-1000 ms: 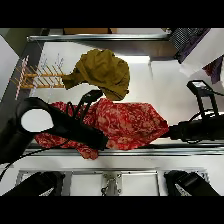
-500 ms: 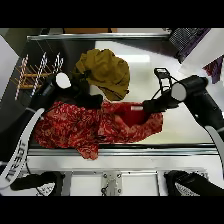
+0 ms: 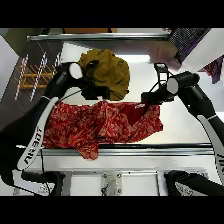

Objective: Fold the clothes and pants, and hang the long-sleeved shirts on hangers.

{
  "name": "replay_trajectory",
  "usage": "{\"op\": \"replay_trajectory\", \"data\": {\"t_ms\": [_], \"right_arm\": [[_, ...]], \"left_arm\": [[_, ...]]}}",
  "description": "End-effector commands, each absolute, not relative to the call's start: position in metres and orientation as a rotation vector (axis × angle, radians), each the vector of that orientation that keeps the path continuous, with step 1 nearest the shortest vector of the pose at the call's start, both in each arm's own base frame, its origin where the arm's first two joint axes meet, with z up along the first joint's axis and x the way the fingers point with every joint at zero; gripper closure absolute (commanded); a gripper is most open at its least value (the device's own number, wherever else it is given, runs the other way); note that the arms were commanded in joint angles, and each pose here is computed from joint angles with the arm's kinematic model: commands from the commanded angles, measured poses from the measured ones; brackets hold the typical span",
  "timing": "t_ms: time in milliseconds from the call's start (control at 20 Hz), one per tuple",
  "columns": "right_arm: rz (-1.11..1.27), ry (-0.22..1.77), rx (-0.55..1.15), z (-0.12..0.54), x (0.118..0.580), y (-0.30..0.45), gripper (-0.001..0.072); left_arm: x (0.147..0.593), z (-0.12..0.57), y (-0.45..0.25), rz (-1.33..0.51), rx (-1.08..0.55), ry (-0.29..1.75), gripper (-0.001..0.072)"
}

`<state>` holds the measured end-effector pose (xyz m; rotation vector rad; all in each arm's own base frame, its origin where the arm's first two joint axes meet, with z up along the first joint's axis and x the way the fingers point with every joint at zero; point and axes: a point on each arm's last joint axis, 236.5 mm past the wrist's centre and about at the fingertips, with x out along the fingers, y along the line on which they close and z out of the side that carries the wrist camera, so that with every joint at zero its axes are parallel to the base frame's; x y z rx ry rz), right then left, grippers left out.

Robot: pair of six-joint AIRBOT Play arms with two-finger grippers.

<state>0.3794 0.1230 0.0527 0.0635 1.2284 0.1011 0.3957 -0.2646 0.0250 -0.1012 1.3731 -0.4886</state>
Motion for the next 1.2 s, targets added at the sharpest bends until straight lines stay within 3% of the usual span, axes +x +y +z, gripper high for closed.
{"op": "replay_trajectory", "data": {"t_ms": [0, 150, 350, 650, 700, 750, 800, 850, 950, 1150], "right_arm": [[0.122, 1.171, 0.096, 0.078, 0.375, 0.125, 0.0698], [0.133, 1.120, 0.107, 0.102, 0.367, 0.123, 0.0698], [0.136, 1.114, 0.107, 0.117, 0.353, 0.118, 0.0698], [0.143, 1.081, 0.113, 0.130, 0.347, 0.117, 0.0698], [0.143, 1.081, 0.113, 0.131, 0.346, 0.116, 0.0699], [0.141, 1.088, 0.110, 0.131, 0.344, 0.115, 0.0699], [0.139, 1.100, 0.106, 0.130, 0.342, 0.114, 0.0699], [0.139, 1.109, 0.101, 0.128, 0.340, 0.114, 0.0698], [0.154, 1.116, 0.065, 0.128, 0.337, 0.112, 0.0699], [0.129, 1.114, -0.050, 0.156, 0.325, 0.090, 0.0699]], "left_arm": [[0.378, 0.000, -0.300, -0.494, 0.159, 1.328, 0.0017], [0.358, -0.019, -0.344, -0.566, 0.254, 1.310, 0.0017], [0.364, -0.019, -0.375, -0.594, 0.261, 1.294, 0.0018], [0.394, -0.038, -0.346, -0.424, 0.392, 1.299, 0.0037], [0.400, -0.037, -0.339, -0.386, 0.407, 1.289, 0.0101], [0.406, -0.036, -0.329, -0.353, 0.432, 1.278, 0.0341], [0.409, -0.035, -0.324, -0.337, 0.442, 1.273, 0.0404], [0.413, -0.033, -0.319, -0.324, 0.435, 1.270, 0.0406], [0.419, -0.021, -0.314, -0.315, 0.407, 1.251, 0.0695], [0.420, 0.094, -0.301, -0.350, 0.291, 1.060, 0.0695]]}}
